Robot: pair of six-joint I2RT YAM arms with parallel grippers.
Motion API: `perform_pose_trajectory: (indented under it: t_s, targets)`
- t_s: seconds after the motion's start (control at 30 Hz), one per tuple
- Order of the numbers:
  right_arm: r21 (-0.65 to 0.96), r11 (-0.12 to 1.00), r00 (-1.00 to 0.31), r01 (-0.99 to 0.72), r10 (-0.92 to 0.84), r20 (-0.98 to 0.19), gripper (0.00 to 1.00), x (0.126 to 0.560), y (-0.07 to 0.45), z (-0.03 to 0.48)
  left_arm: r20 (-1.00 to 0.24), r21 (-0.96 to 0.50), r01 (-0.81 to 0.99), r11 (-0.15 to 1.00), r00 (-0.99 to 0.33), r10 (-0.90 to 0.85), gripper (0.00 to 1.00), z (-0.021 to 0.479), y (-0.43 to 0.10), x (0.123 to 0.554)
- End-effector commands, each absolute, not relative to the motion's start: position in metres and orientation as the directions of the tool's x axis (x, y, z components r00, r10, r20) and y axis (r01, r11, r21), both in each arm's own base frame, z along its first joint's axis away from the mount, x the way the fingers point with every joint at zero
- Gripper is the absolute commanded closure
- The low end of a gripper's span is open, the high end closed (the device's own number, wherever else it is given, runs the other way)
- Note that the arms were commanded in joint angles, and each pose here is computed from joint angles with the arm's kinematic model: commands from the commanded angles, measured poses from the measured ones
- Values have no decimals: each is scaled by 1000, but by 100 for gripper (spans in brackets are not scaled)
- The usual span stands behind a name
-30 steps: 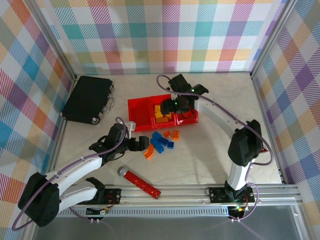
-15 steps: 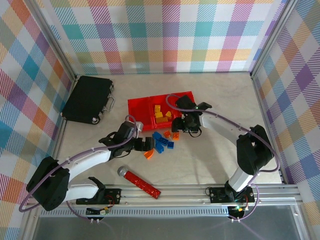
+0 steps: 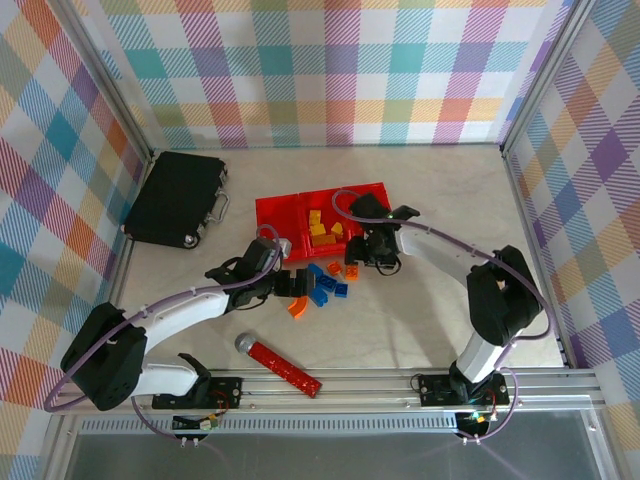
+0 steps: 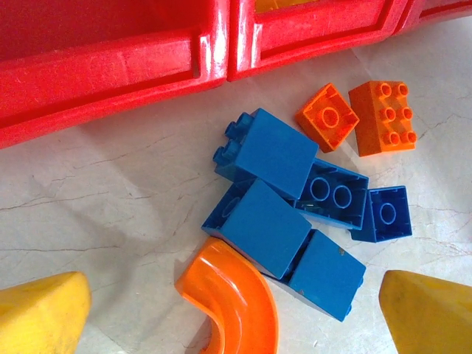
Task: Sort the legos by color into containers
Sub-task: Pick up the lego from the center of the table.
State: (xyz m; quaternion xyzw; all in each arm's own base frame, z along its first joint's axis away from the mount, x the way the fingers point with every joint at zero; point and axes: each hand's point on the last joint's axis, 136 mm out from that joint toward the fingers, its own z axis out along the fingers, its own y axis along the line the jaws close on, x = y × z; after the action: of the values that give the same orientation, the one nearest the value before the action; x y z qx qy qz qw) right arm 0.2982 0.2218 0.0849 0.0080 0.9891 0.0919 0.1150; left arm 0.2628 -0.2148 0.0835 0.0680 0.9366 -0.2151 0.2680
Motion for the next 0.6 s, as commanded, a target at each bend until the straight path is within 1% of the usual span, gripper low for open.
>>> perform_pose_trajectory:
  t_s: [0.0,0.3,0.57]
  targets:
    - [223,973,-972,59,106,-208,33,300,233,80,-541,-365,239,900,-841,4,0,89,-217,263]
    - [195,978,-972,79,119,-204,30,303,249,52,-572,-354,255,900,-821,8,0,94,-214,263]
    - [100,990,-957,104,127,-260,32,309,240,36,-590,-358,278,891,-807,14,0,96,-220,268]
